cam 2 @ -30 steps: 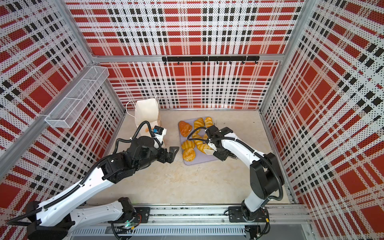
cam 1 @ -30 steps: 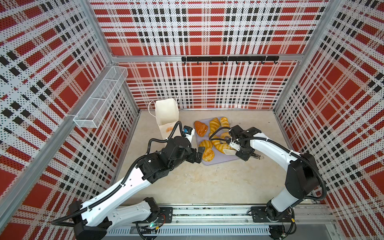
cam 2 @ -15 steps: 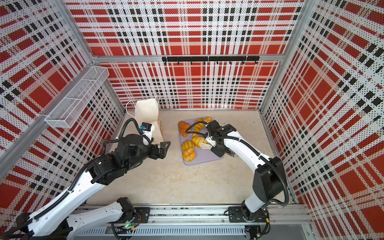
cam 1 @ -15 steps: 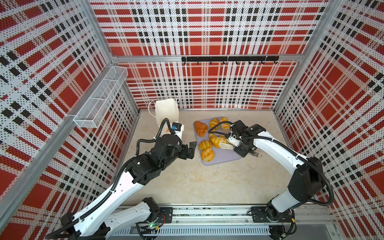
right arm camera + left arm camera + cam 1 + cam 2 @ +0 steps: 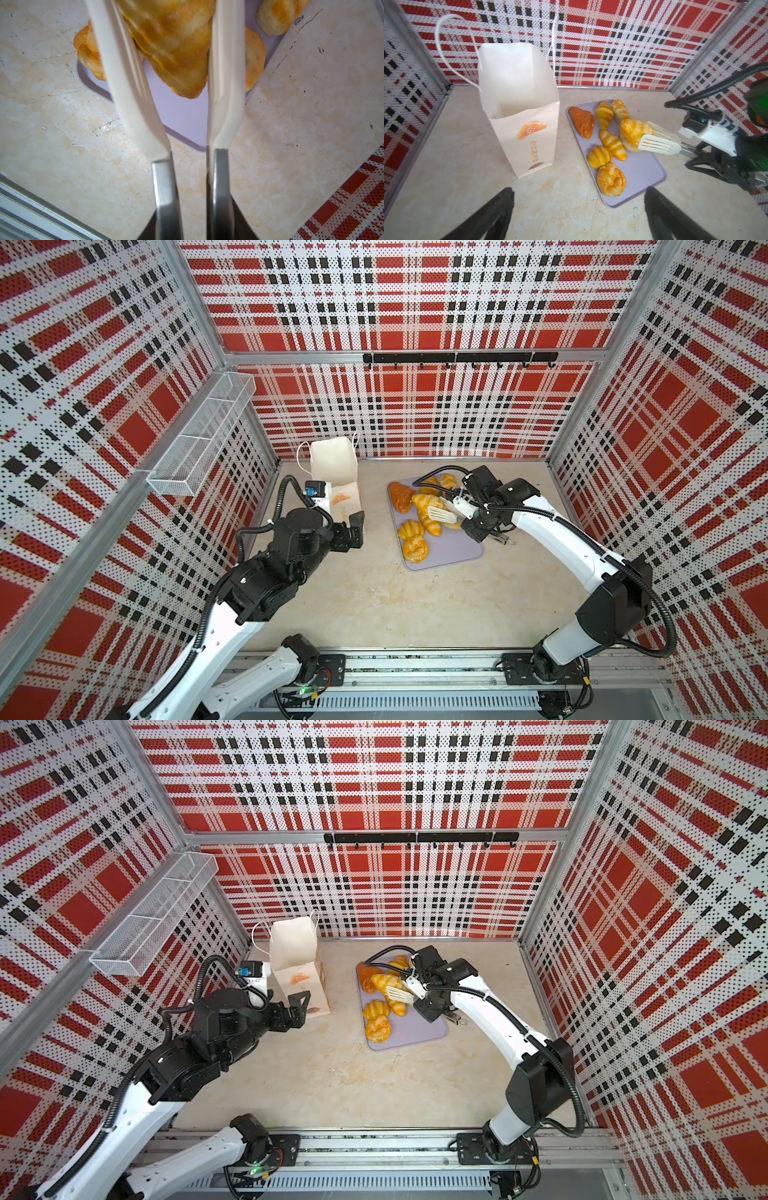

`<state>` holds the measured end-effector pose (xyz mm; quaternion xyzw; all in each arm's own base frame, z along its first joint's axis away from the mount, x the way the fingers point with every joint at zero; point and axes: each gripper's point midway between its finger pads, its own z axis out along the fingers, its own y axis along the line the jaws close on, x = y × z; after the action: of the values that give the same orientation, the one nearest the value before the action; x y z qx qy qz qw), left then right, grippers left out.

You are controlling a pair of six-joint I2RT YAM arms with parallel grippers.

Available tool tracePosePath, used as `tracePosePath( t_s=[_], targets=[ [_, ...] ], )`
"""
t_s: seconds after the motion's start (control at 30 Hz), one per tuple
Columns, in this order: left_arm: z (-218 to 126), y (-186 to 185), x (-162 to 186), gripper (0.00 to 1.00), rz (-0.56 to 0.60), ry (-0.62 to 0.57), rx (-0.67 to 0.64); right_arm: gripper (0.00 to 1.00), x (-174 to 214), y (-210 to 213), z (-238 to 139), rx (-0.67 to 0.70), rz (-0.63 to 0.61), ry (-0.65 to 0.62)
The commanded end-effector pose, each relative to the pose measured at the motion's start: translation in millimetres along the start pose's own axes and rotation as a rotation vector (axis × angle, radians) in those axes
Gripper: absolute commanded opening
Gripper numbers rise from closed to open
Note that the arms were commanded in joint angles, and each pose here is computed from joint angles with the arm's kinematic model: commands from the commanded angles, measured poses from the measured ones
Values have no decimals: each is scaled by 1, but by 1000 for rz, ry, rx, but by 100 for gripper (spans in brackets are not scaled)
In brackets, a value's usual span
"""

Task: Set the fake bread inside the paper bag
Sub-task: 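Lift the croissant with the tongs while left gripper moves beside the paper bag, then carry the croissant in the tongs with right gripper over the bag opening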

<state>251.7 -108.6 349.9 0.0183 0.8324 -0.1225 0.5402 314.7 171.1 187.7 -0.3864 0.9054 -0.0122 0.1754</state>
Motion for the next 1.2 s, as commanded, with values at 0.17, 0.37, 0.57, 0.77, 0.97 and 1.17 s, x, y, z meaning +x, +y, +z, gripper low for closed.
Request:
tracePosePath(
  t_s=[0.17, 0.37, 0.57, 0.77, 0.97, 1.17],
  targets=[
    [-15, 44, 0, 100, -96, -17, -164, 24, -54, 15, -41, -66, 28, -219],
    [-12, 67, 14, 99, -154, 20, -242, 24, -81, 33, -53, -118, 13, -292],
    [-7, 86, 35, 99, -229, 73, -294, 24, -109, 52, -65, -173, -2, -357],
    [2, 99, 56, 99, -303, 133, -306, 25, -140, 69, -82, -257, 7, -443],
    [11, 105, 77, 99, -345, 188, -322, 25, -169, 83, -96, -339, 30, -514],
    [20, 105, 93, 99, -362, 245, -319, 26, -199, 96, -107, -417, 56, -585]
  ],
)
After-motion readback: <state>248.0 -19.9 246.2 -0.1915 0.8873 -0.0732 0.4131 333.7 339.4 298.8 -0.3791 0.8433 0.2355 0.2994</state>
